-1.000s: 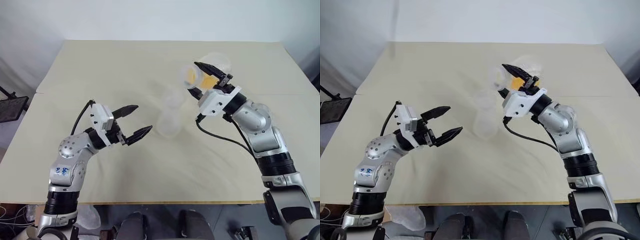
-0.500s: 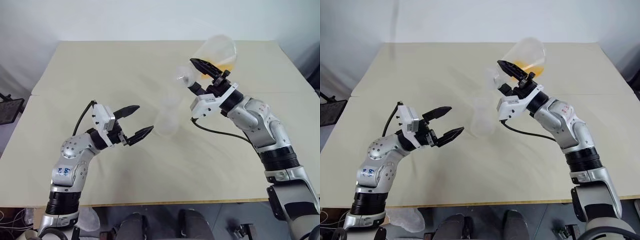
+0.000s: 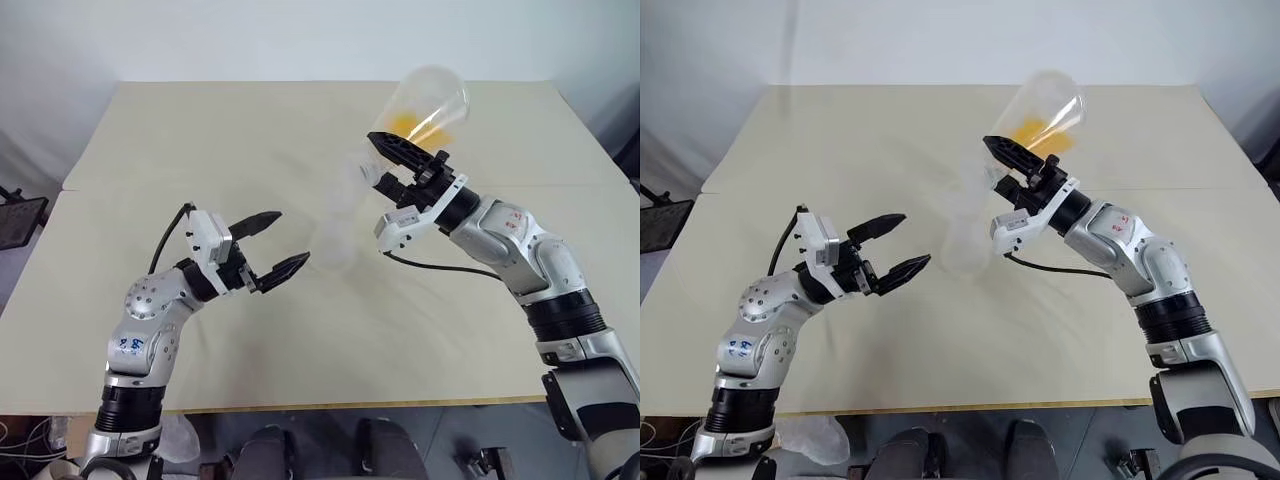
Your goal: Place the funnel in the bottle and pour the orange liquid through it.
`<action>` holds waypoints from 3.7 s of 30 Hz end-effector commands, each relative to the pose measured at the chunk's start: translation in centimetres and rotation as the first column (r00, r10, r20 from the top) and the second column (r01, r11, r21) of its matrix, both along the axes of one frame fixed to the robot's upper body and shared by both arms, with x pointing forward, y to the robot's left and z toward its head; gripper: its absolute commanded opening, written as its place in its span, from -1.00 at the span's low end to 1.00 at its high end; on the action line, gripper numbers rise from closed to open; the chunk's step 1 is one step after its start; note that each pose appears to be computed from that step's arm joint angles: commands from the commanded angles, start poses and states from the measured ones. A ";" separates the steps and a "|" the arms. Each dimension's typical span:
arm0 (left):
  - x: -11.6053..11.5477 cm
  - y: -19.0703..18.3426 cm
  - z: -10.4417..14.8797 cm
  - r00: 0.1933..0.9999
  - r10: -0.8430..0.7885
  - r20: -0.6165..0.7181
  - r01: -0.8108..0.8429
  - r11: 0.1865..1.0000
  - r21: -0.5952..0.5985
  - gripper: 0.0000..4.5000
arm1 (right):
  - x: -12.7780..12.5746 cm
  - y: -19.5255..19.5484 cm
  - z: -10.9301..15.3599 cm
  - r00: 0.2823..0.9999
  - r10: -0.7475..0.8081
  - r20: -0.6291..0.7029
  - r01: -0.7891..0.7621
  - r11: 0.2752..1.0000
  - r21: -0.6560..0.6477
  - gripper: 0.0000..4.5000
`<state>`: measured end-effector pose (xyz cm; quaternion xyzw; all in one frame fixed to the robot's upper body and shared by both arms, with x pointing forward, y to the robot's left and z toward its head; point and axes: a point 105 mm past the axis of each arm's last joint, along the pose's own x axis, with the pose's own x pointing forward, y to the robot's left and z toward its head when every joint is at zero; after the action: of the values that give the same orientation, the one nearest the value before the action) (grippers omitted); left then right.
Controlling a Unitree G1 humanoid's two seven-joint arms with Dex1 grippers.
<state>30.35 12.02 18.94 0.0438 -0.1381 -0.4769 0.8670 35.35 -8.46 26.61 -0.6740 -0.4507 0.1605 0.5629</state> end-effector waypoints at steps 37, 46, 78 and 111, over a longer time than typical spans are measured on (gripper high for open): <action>-0.8 -0.7 1.1 0.999 -0.008 0.049 0.010 0.999 -0.033 1.00 | -0.4 -0.6 2.1 0.985 -0.015 0.172 0.021 0.999 -0.037 0.09; -0.8 -0.8 1.1 0.999 -0.008 0.050 0.010 0.999 -0.035 1.00 | -0.4 -0.5 2.1 0.985 -0.018 0.169 0.024 0.999 -0.033 0.09; -0.8 -0.8 1.1 0.999 -0.006 0.052 0.008 0.999 -0.041 1.00 | -0.7 -0.2 2.1 0.980 -0.004 0.197 0.011 0.999 -0.032 0.09; -1.5 -1.6 1.1 0.998 -0.006 0.062 0.009 0.998 -0.057 1.00 | -0.9 -0.1 2.3 0.972 0.009 0.233 0.004 0.998 -0.055 0.09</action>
<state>29.60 10.66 18.99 0.0261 -0.1515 -0.4710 0.8686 35.24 -8.70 26.78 -0.7079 -0.4813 0.1193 0.5030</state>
